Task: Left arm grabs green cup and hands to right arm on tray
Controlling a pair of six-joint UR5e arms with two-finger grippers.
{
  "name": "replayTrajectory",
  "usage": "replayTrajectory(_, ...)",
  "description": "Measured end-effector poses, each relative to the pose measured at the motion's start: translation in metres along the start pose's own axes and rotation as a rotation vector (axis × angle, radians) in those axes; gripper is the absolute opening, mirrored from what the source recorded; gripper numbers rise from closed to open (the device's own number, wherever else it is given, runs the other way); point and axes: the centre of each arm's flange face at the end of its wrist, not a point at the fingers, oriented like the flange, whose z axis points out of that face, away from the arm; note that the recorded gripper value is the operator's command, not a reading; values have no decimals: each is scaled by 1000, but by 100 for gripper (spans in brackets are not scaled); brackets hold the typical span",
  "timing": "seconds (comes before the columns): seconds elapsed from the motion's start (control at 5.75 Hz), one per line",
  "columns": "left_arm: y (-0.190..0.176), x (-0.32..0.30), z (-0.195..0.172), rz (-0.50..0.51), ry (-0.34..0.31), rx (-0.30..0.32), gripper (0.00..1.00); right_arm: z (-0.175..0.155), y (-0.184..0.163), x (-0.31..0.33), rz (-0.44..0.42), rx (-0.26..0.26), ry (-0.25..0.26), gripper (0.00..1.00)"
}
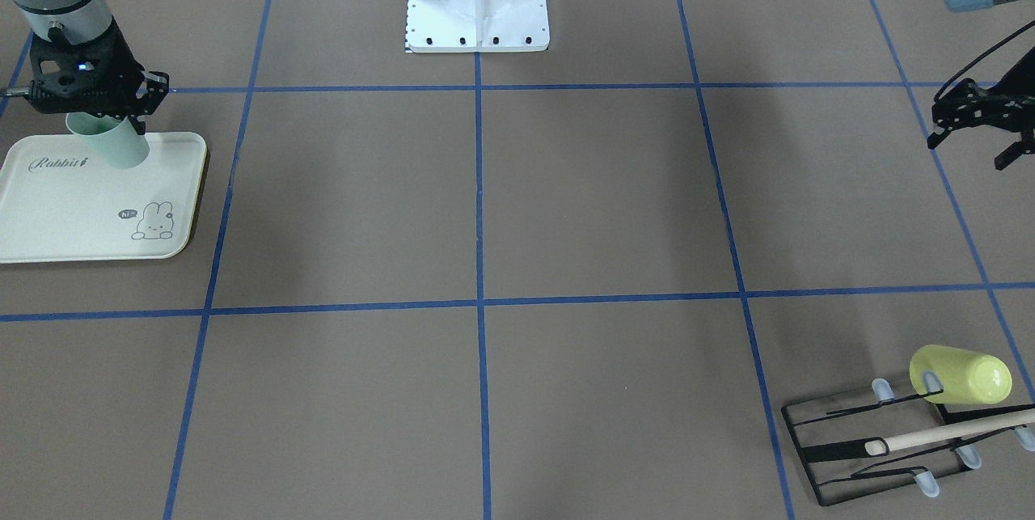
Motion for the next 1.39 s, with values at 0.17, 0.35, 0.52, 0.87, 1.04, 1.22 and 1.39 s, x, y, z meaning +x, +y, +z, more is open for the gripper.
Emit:
replayTrajectory(0.17,2,-18,-11,3,-16,-35,100,18,-7,22,-38,-50,-1,0)
replayTrajectory(0.35,2,-28,-19,16,-18,-59,100,30,-17,38,-55,-78,-11,52)
replayTrajectory(0.52,2,-32,-23,21,-17,-65,100,40,-31,43,-56,-86,-12,99)
replayTrajectory(0.87,1,-33,-25,23,-16,-67,100,37,-55,48,-36,-62,-18,100)
replayTrajectory(1.04,1,-33,-25,23,-16,-67,100,26,-64,53,-19,-43,-22,100)
replayTrajectory(1.22,1,-33,-25,22,-16,-67,100,8,-70,61,8,-38,-30,100)
replayTrajectory(1.39,3,-37,-27,12,-21,-62,100,-21,-82,69,14,-44,-31,100)
